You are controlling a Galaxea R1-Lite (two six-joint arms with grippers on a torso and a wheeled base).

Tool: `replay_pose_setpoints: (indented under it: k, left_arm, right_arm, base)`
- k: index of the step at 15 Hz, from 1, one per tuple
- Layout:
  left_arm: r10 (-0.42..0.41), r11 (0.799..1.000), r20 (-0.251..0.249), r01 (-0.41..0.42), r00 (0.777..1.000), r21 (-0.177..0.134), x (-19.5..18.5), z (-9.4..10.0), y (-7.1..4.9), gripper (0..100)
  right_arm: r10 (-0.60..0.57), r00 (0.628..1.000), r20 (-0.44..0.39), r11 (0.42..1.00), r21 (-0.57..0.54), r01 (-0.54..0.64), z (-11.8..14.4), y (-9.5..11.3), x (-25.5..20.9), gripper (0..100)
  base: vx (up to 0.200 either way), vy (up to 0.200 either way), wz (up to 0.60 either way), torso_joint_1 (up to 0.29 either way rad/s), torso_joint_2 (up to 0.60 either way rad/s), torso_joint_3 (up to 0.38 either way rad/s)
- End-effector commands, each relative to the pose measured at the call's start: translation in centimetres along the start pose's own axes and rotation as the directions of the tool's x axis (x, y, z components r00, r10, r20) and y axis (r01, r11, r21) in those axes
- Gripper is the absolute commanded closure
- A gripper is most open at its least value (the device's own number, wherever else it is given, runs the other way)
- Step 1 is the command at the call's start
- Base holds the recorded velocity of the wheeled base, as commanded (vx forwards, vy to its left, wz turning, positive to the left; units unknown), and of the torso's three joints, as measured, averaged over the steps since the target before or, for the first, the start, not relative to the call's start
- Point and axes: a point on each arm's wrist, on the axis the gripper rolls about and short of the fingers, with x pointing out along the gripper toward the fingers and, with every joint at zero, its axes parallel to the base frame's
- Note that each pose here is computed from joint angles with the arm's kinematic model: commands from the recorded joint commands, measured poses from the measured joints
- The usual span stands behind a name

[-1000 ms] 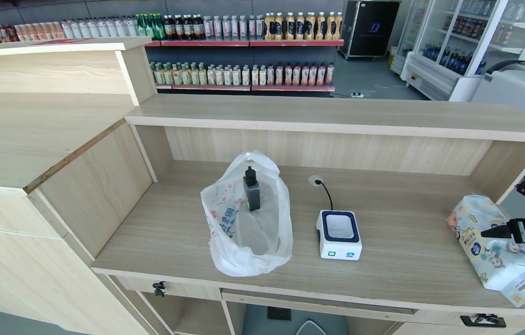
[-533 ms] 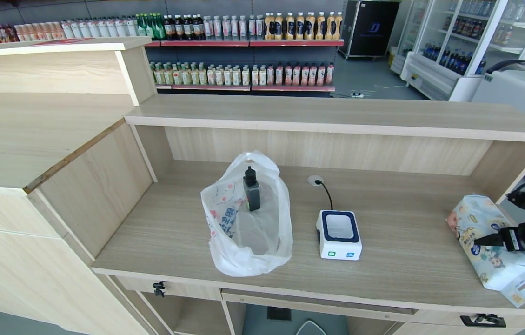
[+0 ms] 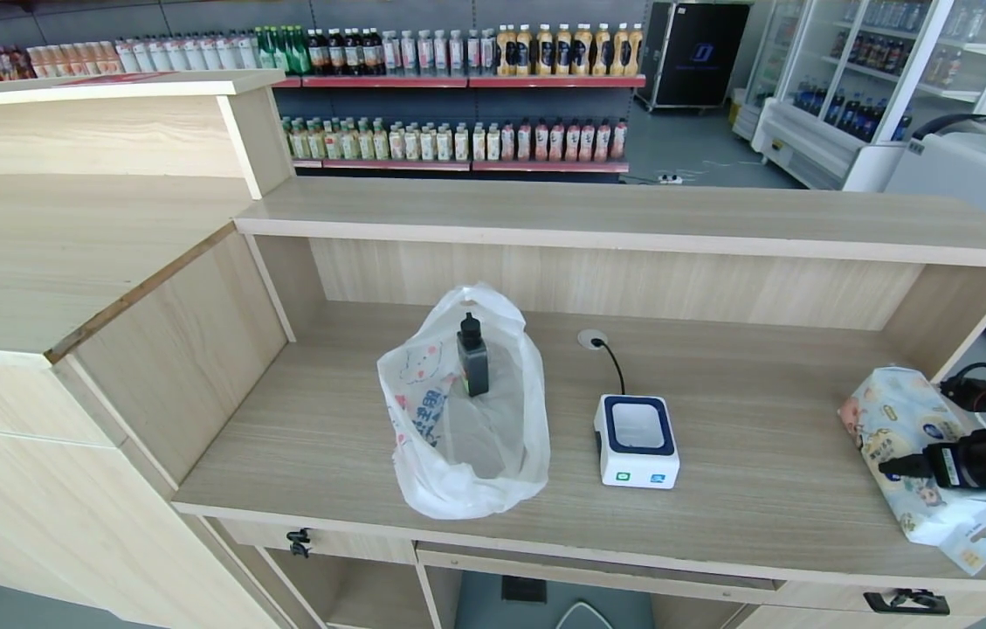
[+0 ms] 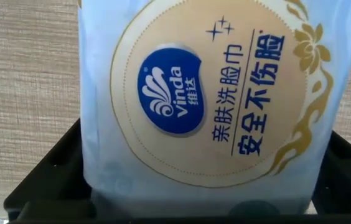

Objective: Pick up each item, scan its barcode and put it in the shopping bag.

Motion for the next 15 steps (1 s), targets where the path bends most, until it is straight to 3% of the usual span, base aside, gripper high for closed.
replay_pose_setpoints:
  k: [1, 2, 6, 8, 10, 12, 13, 14, 15]
  left_arm:
    - [0.001, 1.0, -0.001, -0.001, 1.0, 0.0, 0.0, 0.0, 0.0, 0]
    - [0.001, 1.0, 0.0, -0.001, 1.0, 0.0, 0.0, 0.0, 0.0, 0]
    - [0.001, 1.0, -0.001, -0.001, 1.0, 0.0, 0.0, 0.0, 0.0, 0]
    - [0.001, 1.0, 0.0, -0.001, 1.0, 0.0, 0.0, 0.0, 0.0, 0]
    - [0.001, 1.0, 0.0, -0.001, 1.0, 0.0, 0.0, 0.0, 0.0, 0]
    - [0.001, 1.0, 0.0, -0.001, 1.0, 0.0, 0.0, 0.0, 0.0, 0]
    - [0.001, 1.0, 0.0, -0.001, 1.0, 0.0, 0.0, 0.0, 0.0, 0]
    - [0.001, 1.0, 0.0, -0.001, 1.0, 0.0, 0.0, 0.0, 0.0, 0]
    - [0.001, 1.0, -0.001, -0.001, 1.0, 0.0, 0.0, 0.0, 0.0, 0]
  right_arm:
    - [0.009, 1.0, -0.022, 1.0, 0.01, -0.009, -0.6, 0.0, 0.6, 0]
    - [0.009, 1.0, -0.021, 1.0, 0.009, -0.008, -0.5, 0.0, 0.4, 100]
    - [-0.002, 0.999, 0.035, 0.993, -0.116, 0.006, 1.2, 1.1, -1.2, 100]
    - [-0.045, 0.989, 0.141, 0.973, -0.216, 0.075, 2.8, 1.6, -4.1, 100]
    - [-0.078, 0.958, 0.277, 0.939, -0.303, 0.164, 4.8, 3.4, -8.6, 100]
    - [-0.081, 0.901, 0.426, 0.88, -0.395, 0.266, 5.4, 7.1, -15.2, 100]
    - [-0.079, 0.886, 0.457, 0.861, -0.417, 0.292, 5.2, 8.0, -16.5, 100]
    - [-0.07, 0.85, 0.522, 0.8, -0.479, 0.36, 4.6, 9.9, -19.4, 100]
    - [-0.053, 0.806, 0.59, 0.687, -0.564, 0.458, 3.3, 12.1, -22.7, 100]
  base:
    - [0.0, 0.0, 0.0, 0.0, 0.0, 0.0]
    - [0.0, 0.0, 0.0, 0.0, 0.0, 0.0]
    - [0.0, 0.0, 0.0, 0.0, 0.0, 0.0]
    - [0.0, 0.0, 0.0, 0.0, 0.0, 0.0]
    - [0.0, 0.0, 0.0, 0.0, 0.0, 0.0]
    - [0.0, 0.0, 0.0, 0.0, 0.0, 0.0]
    - [0.0, 0.0, 0.0, 0.0, 0.0, 0.0]
    - [0.0, 0.0, 0.0, 0.0, 0.0, 0.0]
    - [0.0, 0.0, 0.0, 0.0, 0.0, 0.0]
